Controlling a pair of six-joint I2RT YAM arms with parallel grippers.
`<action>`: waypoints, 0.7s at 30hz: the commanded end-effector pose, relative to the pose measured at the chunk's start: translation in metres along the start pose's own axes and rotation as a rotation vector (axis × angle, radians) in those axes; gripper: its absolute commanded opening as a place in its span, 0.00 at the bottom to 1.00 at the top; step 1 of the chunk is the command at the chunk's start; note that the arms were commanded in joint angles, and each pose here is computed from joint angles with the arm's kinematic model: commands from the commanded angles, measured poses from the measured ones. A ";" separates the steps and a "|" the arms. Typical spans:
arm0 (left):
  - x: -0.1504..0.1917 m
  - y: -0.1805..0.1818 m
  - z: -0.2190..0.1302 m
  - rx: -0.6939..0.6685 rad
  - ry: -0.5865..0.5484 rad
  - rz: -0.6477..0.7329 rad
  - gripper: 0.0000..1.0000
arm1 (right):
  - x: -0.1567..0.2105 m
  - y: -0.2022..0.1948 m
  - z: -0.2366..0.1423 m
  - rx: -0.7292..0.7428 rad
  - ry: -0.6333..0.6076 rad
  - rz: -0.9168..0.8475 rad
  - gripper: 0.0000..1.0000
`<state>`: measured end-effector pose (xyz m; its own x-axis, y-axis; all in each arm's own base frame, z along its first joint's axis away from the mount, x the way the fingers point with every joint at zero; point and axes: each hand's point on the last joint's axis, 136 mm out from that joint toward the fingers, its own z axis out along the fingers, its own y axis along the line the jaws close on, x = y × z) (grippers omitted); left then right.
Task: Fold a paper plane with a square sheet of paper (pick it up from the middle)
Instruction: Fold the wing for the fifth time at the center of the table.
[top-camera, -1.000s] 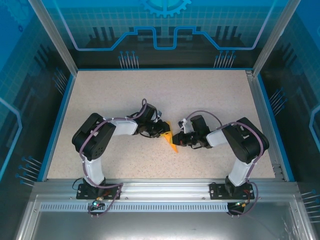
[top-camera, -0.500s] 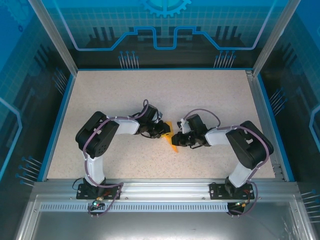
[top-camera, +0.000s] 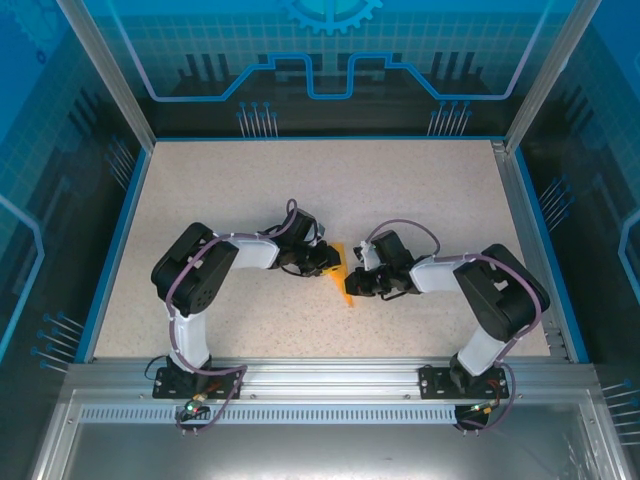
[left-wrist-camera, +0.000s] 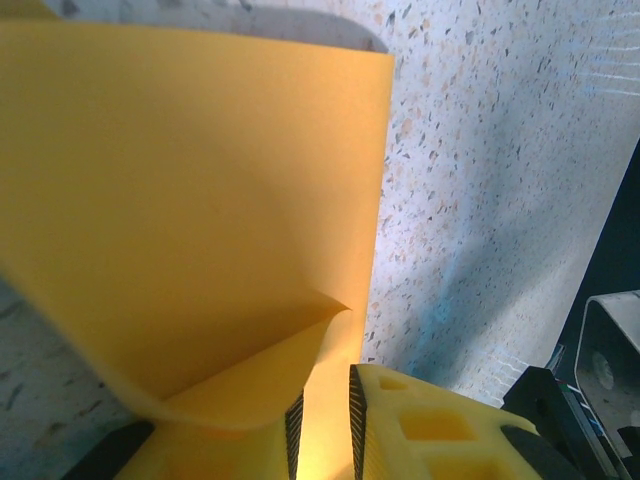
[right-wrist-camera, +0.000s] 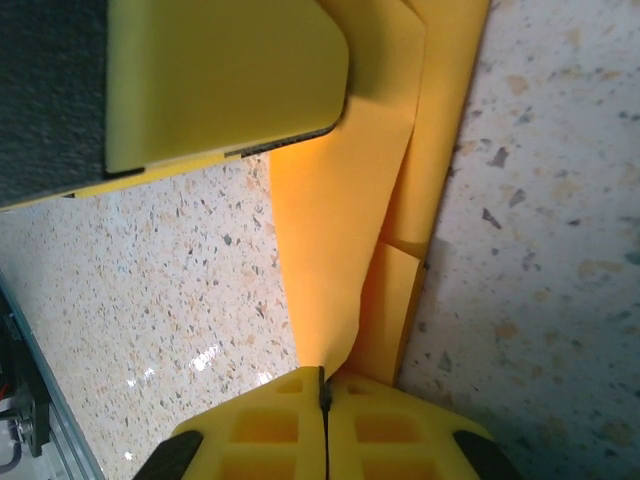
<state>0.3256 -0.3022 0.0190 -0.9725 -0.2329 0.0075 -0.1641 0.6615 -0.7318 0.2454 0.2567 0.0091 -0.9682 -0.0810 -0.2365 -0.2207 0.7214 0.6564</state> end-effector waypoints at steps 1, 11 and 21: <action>0.012 0.036 0.009 -0.116 0.037 -0.047 0.22 | 0.061 -0.040 0.017 0.161 0.185 0.060 0.05; 0.012 0.037 0.008 -0.127 0.037 -0.054 0.22 | 0.042 -0.011 -0.009 0.130 0.120 0.011 0.11; 0.012 0.036 0.010 -0.125 0.049 -0.055 0.21 | 0.040 -0.001 -0.013 0.097 0.107 0.005 0.12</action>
<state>0.3254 -0.3021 0.0184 -0.9723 -0.2331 0.0186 -0.1738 0.6674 -0.7242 0.2235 0.2497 0.0142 -0.9720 -0.1179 -0.2031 -0.2186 0.7703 0.5991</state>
